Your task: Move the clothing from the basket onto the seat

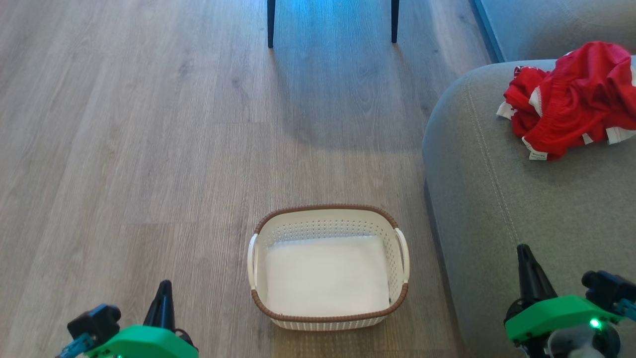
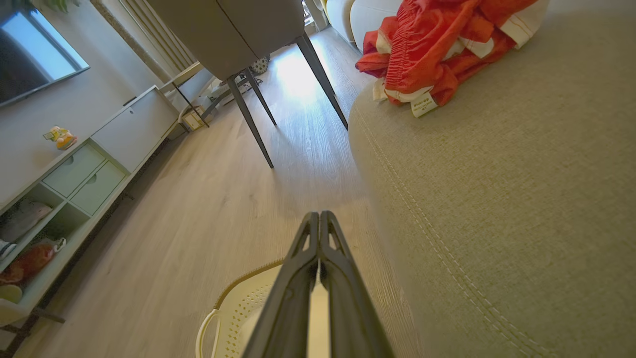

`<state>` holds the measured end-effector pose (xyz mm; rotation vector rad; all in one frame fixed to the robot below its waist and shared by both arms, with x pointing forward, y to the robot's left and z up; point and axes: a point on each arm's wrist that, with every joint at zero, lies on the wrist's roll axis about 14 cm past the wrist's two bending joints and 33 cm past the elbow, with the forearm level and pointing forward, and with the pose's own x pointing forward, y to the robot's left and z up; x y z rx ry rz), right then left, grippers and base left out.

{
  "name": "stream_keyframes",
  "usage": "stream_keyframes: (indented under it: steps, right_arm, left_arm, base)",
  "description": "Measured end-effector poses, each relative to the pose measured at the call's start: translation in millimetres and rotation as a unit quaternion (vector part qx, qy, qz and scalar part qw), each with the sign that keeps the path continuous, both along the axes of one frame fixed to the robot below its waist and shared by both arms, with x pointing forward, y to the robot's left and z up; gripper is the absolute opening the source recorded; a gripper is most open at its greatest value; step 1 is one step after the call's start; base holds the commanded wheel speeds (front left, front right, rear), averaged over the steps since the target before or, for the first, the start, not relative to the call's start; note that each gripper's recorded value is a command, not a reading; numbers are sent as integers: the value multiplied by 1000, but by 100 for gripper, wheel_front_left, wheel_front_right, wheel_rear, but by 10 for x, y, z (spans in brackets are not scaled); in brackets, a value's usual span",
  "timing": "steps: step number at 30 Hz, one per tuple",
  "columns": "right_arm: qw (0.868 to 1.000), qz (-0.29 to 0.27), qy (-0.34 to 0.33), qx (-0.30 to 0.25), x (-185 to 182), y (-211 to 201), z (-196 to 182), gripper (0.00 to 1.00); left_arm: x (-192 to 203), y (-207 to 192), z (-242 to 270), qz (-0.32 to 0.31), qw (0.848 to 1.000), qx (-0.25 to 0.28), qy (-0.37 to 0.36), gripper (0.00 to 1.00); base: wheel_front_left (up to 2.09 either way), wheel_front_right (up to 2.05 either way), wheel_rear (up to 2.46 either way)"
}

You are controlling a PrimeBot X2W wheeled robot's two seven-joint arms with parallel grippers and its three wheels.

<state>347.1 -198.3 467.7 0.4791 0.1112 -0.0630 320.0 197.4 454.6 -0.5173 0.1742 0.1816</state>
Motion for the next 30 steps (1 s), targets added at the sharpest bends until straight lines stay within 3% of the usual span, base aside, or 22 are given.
stream_keyframes:
  steps: [15, 30]
  right_arm:
    - [996, -19, 3, 87, 44, -35, 12, 0]
    - [984, -35, 1, 176, 96, -58, 41, 0]
  left_arm:
    - [77, 30, 22, 17, 996, -83, 0, 0]
    - [180, 19, 89, 25, 985, -168, -10, 0]
  base:
    - [0, 0, 0]
    - [0, 0, 0]
